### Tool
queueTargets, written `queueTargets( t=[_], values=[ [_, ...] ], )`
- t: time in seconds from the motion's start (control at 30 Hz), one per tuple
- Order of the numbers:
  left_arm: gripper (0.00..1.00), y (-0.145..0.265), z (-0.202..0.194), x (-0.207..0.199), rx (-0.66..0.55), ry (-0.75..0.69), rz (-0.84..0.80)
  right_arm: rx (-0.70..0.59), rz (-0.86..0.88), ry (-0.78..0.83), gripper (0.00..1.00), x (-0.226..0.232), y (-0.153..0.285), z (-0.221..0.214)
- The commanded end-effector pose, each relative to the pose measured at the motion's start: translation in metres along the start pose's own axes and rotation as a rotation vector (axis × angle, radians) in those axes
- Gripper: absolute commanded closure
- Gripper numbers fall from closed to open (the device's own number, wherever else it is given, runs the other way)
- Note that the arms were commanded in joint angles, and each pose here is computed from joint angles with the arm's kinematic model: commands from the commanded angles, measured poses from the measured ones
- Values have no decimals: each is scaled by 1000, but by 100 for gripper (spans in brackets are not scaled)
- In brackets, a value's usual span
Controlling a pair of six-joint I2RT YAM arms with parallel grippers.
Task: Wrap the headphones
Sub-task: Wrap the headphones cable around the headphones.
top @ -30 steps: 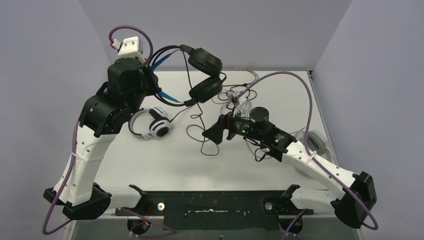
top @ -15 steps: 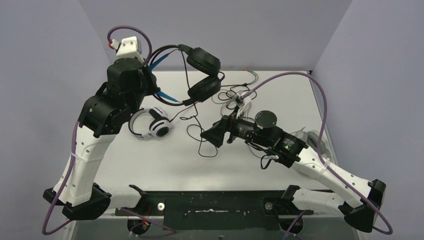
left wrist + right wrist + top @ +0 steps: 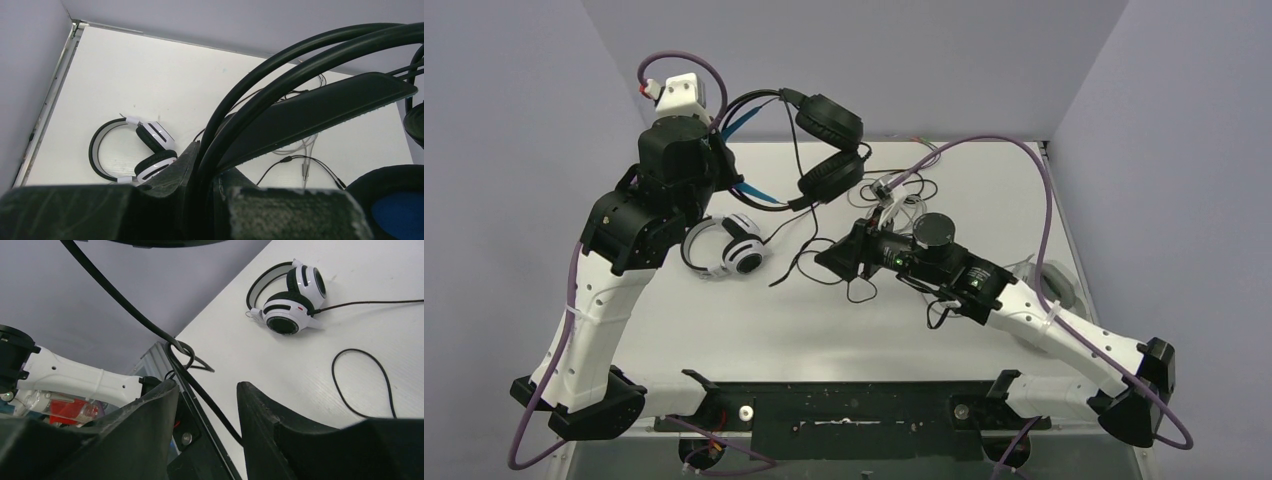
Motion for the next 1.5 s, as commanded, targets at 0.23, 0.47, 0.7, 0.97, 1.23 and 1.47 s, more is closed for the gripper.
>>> queueTargets(
  t=[0.23,0.47,0.7,0.97,1.23,1.47],
  values=[
    [100,-2,49,-1,-180,195,-40,-63,47,-17,100,-2,-16,-1],
    [100,-16,103,-13,-203,333,-327,29,-67,-114,100,-55,-17,-66],
    [100,-2,134,-3,-288,421,-488,49,-209,-173,100,-108,-1,-96],
    [100,25,134,4,-293,378,-583,63,-267,-192,100,-140,11,-103],
    [100,42,121,9,-272,248,-615,37,-363,-171,100,-160,31,-97],
    [100,60,81,6,-205,47,-853,-21,-437,-138,100,-199,54,-44]
  ],
)
Point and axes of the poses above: each gripper's point midway between its finger pads, its own y axis back along the fingers, its own x axis along the line the jaws close on, z = x × y, the point moved 10 cm from there along y, back along the fingers, and after that the axes turned 7 degrees about -y, right-handed, at the moved point
